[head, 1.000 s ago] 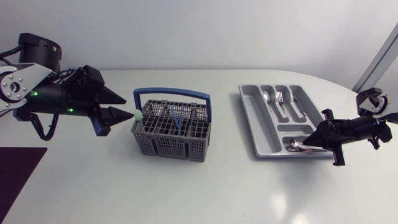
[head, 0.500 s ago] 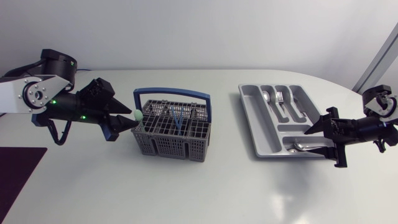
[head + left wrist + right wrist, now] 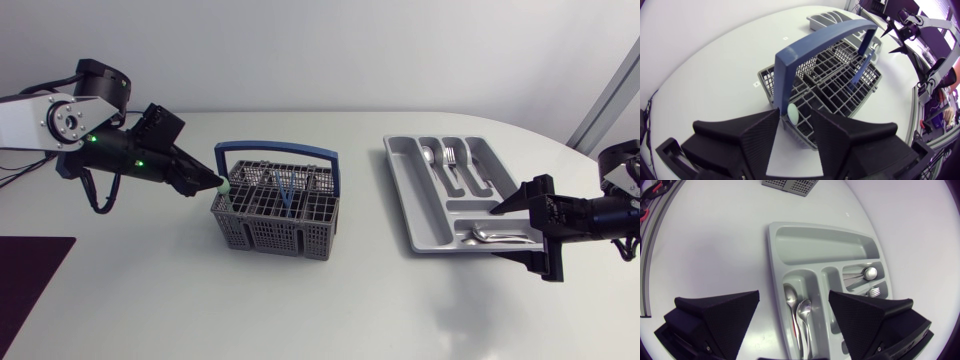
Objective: Unload the cutlery basket into the drawer organizer.
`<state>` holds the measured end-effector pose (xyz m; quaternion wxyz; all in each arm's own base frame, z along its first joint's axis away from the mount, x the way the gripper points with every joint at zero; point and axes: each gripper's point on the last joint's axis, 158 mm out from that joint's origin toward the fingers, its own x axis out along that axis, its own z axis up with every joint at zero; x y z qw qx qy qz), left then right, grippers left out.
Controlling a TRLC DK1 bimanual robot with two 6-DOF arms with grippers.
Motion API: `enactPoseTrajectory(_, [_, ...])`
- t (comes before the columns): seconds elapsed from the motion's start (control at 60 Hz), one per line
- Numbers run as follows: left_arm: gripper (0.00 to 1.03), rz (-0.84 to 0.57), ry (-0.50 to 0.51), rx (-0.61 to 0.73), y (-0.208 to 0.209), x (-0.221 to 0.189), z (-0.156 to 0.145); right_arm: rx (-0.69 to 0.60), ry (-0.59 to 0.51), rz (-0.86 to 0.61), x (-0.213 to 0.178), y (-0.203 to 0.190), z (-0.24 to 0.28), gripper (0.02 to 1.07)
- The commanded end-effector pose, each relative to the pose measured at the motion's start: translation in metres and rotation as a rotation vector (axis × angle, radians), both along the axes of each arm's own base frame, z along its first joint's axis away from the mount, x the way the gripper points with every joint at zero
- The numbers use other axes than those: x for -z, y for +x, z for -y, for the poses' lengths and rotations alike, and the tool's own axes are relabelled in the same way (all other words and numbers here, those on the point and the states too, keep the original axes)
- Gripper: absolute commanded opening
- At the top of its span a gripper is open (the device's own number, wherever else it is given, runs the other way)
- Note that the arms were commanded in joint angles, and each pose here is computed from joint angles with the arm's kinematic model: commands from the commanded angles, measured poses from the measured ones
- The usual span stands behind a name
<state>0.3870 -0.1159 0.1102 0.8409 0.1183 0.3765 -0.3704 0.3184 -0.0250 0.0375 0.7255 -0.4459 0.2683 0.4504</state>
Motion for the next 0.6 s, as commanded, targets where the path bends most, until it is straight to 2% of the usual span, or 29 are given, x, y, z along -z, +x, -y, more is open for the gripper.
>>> enactPoseTrajectory(0.0, [0.4,-0.045,-0.025,-0.019,0.005,-0.002,0.0,0.011,0.023,-0.022,0.0,-0.01,-0.006,1.03])
enactPoseTrajectory(0.583, [0.39,-0.122,-0.026,-0.022,0.004,0.017,0.003,0.009,0.03,-0.004,-0.013,-0.023,-0.017,1.03])
